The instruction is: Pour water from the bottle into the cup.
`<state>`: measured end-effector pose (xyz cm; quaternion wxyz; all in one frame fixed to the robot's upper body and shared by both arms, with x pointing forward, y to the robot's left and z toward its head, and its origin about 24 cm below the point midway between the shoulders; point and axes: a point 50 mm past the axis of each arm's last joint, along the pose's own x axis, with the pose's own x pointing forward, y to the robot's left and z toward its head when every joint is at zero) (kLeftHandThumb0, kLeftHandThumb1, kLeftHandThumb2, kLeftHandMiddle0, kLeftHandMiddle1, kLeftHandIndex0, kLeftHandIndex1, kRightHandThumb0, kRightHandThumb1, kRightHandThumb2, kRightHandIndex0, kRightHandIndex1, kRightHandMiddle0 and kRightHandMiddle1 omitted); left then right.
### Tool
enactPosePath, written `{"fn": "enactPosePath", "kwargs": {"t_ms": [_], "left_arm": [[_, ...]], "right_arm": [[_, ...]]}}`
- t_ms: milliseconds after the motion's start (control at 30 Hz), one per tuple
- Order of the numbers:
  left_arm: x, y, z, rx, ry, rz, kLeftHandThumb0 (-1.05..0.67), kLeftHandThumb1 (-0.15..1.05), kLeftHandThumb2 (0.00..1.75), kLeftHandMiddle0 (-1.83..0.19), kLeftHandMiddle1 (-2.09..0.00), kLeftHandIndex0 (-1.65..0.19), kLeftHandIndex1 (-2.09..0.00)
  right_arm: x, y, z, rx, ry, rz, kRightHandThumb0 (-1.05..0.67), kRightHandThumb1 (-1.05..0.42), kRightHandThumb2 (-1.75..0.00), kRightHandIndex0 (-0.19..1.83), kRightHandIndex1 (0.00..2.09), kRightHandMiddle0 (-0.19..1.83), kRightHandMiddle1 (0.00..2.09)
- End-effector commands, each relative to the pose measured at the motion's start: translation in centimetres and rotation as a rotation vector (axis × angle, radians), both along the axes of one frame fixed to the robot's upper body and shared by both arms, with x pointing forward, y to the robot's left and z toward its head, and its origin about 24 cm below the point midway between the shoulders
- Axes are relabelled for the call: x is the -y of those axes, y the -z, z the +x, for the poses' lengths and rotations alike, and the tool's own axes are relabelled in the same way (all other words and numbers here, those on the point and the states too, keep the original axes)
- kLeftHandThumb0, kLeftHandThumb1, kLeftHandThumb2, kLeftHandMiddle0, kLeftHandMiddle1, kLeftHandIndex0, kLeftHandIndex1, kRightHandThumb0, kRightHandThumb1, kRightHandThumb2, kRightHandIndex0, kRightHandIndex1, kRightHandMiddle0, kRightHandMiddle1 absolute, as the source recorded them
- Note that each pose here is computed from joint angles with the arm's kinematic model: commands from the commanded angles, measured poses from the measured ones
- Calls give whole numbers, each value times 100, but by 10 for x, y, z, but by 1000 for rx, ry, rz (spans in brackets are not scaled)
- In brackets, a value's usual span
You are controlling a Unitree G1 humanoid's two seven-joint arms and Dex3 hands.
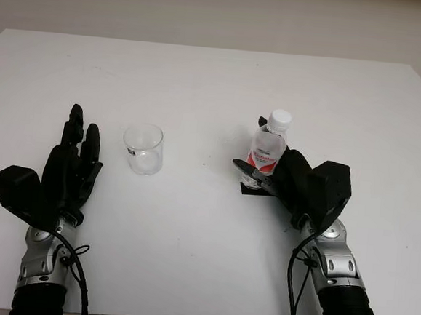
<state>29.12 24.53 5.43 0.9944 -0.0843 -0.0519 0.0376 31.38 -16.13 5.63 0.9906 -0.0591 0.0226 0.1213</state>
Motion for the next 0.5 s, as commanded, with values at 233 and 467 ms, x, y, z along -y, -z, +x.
{"fn": "enactPosePath", "kwargs": {"t_ms": [233, 467], "left_arm": [[-5, 4, -3, -22, -11, 18, -63, 105, 53, 12, -6, 15, -6], [-3, 4, -1, -23, -8, 6, -62, 105, 53, 12, -5, 15, -6]], "right_arm": [[16, -3, -10, 143, 55, -114, -96, -91, -6, -19, 0, -19, 0], [19, -5, -19, 212, 61, -50, -100, -92, -6, -19, 0, -19, 0]]}}
